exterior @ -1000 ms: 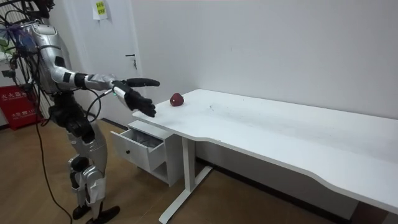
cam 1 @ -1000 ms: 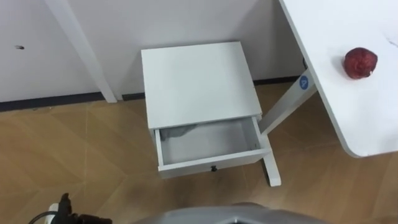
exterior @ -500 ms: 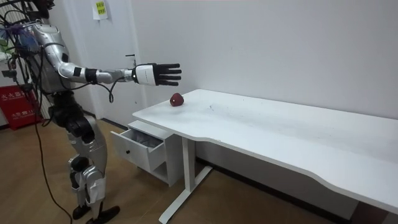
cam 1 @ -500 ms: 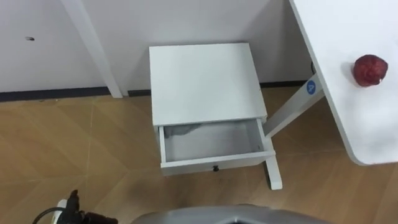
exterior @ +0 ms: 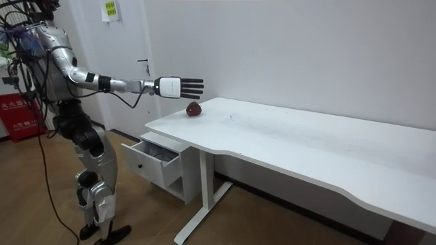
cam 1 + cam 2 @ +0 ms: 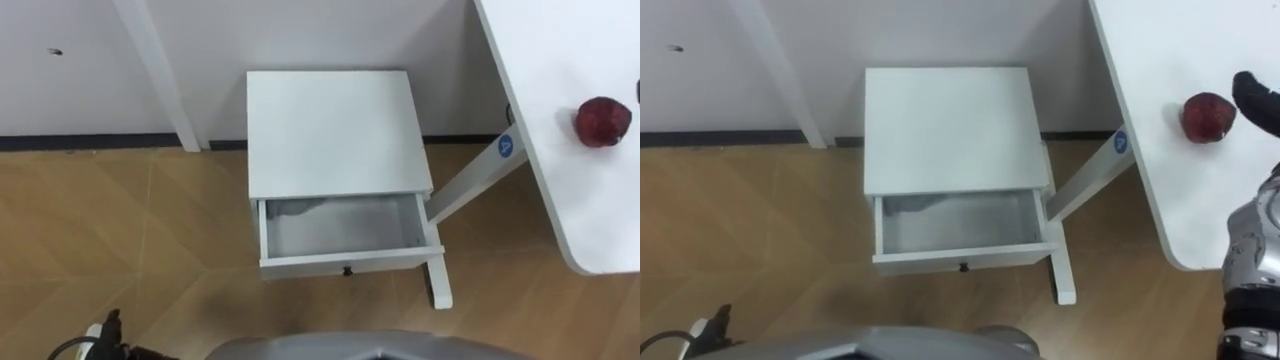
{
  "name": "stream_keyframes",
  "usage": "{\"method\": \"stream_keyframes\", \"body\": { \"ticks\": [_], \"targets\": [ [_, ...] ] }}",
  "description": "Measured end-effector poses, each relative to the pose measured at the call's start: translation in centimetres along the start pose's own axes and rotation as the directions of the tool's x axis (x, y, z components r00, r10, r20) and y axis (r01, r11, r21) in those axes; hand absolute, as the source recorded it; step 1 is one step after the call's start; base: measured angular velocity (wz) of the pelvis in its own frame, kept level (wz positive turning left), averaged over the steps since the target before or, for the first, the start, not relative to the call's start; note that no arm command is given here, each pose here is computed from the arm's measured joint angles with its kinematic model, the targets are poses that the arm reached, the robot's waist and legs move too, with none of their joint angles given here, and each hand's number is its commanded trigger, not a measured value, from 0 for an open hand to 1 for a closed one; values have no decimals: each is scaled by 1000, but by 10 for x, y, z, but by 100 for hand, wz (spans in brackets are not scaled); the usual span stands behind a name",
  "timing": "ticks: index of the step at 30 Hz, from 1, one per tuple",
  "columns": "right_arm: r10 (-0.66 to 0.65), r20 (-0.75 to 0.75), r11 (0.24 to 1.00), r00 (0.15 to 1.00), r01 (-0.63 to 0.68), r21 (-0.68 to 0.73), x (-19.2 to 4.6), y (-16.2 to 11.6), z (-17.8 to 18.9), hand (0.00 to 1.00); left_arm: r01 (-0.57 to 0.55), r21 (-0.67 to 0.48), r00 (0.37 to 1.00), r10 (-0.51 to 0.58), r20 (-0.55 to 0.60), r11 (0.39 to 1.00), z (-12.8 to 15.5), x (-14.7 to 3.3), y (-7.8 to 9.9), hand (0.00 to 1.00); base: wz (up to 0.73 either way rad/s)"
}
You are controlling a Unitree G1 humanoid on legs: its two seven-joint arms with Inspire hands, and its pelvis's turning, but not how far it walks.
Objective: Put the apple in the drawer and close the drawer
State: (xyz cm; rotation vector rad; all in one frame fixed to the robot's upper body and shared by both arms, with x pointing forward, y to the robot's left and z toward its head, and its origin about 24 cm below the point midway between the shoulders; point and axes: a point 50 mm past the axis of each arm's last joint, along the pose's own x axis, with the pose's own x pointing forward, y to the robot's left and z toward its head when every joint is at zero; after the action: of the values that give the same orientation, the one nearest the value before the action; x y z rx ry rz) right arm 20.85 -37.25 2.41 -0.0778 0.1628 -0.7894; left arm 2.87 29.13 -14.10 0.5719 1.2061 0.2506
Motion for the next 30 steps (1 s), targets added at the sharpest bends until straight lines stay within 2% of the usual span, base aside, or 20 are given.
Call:
{"method": "stream_keyframes", "body": {
  "ticks": [5,19,30],
  "targets": [
    [88,-42,994,995,-90,-60,4,9,-4,0,5,11,999,-5,-36,1000,-5,-1,-1,0,3],
    [198,-110,947,974,-219,-234,1,11,-20,0,35,42,998,-33,-57,999,-11,-2,-2,0,4],
    [209,-188,927,960,-256,-275,-1,4,-37,0,60,48,995,-56,-77,997,-19,-4,-2,0,1]
  ]
}}
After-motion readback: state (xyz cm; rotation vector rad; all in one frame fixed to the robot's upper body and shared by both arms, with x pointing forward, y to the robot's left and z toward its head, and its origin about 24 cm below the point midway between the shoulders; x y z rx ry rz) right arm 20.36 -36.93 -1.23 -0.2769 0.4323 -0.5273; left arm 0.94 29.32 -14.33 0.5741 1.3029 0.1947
